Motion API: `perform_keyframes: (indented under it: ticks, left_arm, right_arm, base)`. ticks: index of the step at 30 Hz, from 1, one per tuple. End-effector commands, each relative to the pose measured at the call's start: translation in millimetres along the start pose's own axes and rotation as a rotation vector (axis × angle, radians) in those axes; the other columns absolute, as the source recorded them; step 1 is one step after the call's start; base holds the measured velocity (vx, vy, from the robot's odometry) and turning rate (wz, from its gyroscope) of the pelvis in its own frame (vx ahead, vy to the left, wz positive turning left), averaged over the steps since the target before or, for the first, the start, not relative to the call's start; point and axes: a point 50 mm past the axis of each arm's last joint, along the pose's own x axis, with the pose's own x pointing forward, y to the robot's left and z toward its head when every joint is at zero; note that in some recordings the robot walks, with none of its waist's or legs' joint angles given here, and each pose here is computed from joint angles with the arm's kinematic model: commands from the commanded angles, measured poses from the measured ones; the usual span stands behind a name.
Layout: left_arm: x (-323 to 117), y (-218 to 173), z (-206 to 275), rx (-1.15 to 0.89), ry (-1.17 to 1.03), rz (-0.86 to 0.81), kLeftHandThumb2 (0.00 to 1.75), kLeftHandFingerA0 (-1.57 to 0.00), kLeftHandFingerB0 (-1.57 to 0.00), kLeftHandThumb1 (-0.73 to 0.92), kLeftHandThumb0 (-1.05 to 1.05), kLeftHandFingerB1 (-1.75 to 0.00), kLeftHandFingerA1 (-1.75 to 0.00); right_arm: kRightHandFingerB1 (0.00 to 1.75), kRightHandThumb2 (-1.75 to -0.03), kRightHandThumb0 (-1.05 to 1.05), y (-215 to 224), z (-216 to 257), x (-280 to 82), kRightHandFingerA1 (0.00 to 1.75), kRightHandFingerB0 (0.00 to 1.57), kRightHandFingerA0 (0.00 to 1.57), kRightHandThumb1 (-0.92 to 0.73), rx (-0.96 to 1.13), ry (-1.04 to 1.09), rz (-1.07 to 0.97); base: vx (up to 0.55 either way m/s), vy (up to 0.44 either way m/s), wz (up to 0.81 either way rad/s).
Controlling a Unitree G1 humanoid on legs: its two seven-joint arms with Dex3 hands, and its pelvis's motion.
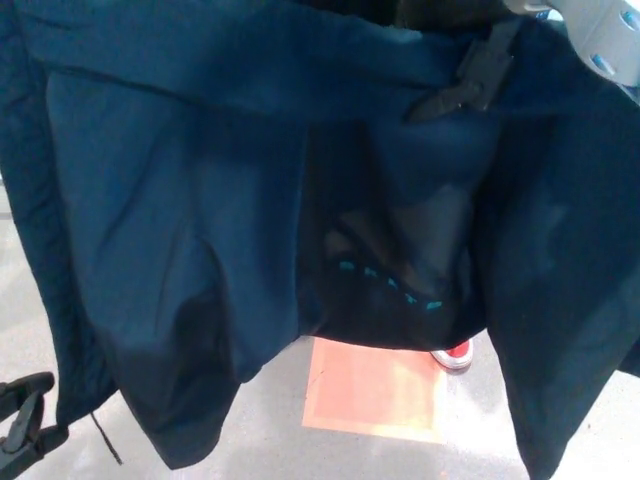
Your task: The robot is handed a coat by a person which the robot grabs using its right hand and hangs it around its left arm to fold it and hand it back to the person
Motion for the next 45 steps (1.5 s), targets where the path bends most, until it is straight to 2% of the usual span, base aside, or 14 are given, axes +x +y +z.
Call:
perform_keyframes:
  ticks: [1,6,12,13,15,18,24,27,28,29,35,38,43,45]
  left_arm:
    - [0,5,9,-0.004,-0.035,0.008,0.91,-0.3,-0.19,0.73,-0.7,-0.42,-0.47]
    - [0,4,10,-0.009,-0.039,0.0,0.91,-0.3,-0.2,0.74,-0.68,-0.42,-0.46]
    - [0,2,9,0.003,-0.04,-0.012,0.66,-0.4,-0.26,0.85,-0.67,-0.33,-0.39]
    - [0,2,8,0.004,-0.04,-0.012,0.66,-0.42,-0.28,0.86,-0.66,-0.33,-0.38]
    - [0,1,8,-0.012,-0.046,-0.026,0.66,-0.41,-0.28,0.8,-0.7,-0.34,-0.4]
    - [1,-2,8,-0.02,-0.05,-0.045,0.66,-0.41,-0.27,0.8,-0.7,-0.34,-0.39]
    - [2,-4,19,0.018,-0.102,-0.084,0.67,-0.41,-0.27,0.81,-0.71,-0.34,-0.4]
    - [5,-6,23,0.034,-0.103,-0.088,0.67,-0.41,-0.28,0.81,-0.71,-0.34,-0.39]
    - [5,-7,23,0.035,-0.104,-0.092,0.67,-0.42,-0.28,0.81,-0.71,-0.34,-0.39]
    - [5,-8,24,0.038,-0.106,-0.099,0.67,-0.43,-0.28,0.81,-0.71,-0.34,-0.4]
    - [6,-11,33,0.021,-0.153,-0.148,0.91,-0.34,-0.25,0.7,-0.7,-0.45,-0.48]
    - [6,-12,41,0.032,-0.184,-0.175,0.9,-0.34,-0.24,0.69,-0.69,-0.44,-0.49]
    - [-5,-9,49,0.076,-0.249,-0.246,0.65,-0.4,-0.26,0.78,-0.68,-0.34,-0.4]
    - [-15,-5,51,0.072,-0.271,-0.287,0.63,-0.41,-0.27,0.75,-0.7,-0.34,-0.4]
  right_arm:
    - [0.59,-0.65,-0.38,-3,-25,10,1.49,0.7,0.85,-0.74,-0.195,0.111,-0.574]
    - [0.44,-0.62,-0.33,-8,-27,6,1.46,0.53,0.76,-0.69,-0.213,0.093,-0.678]
    - [0.75,-0.64,-0.35,-11,-24,8,1.49,0.8,0.85,-0.69,-0.223,0.062,-0.748]
    - [1.14,-0.66,-0.37,-12,-23,7,1.57,0.76,0.86,-0.72,-0.235,0.062,-0.783]
    - [0.74,-0.66,-0.36,-16,-21,6,1.47,0.76,0.83,-0.77,-0.255,0.058,-0.856]
    - [0.99,-0.68,-0.34,-24,-20,1,1.61,0.73,0.78,-0.77,-0.26,0.053,-0.969]
    - [0.55,-0.63,-0.29,-72,-11,-34,1.52,0.67,0.89,-0.66,-0.197,0.092,-1.146]
    - [0.7,-0.65,-0.32,-92,-8,-54,1.32,0.79,0.89,-0.78,-0.039,0.019,-1.24]
    - [0.89,-0.96,-0.37,-97,-6,-59,1.2,0.78,0.94,-0.64,-0.02,0.015,-1.243]
    - [1.0,-0.64,-0.32,-101,-5,-62,1.31,0.76,0.89,-0.82,-0.011,0.011,-1.25]
    - [1.4,-0.64,-0.28,-118,3,-83,1.69,0.65,0.8,-0.79,-0.013,-0.015,-1.338]
    - [1.06,-0.66,-0.31,-126,5,-92,1.41,0.75,0.9,-0.79,-0.014,-0.014,-1.348]
    - [1.21,-0.67,-0.29,-134,5,-104,1.58,0.72,0.85,-0.75,-0.078,0.006,-1.358]
    - [0.97,-0.66,-0.29,-136,5,-109,1.46,0.79,0.91,-0.77,-0.108,0.011,-1.369]
  base:
    - [0.0,0.0,0.0]
    - [0.0,0.0,0.0]
    - [0.0,0.0,0.0]
    - [0.0,0.0,0.0]
    - [0.0,0.0,0.0]
    - [0.0,0.0,0.0]
    - [0.0,0.0,0.0]
    - [0.0,0.0,0.0]
    - [0.0,0.0,0.0]
    - [0.0,0.0,0.0]
    - [0.0,0.0,0.0]
    - [0.0,0.0,0.0]
    - [0.0,0.0,0.0]
    - [0.0,0.0,0.0]
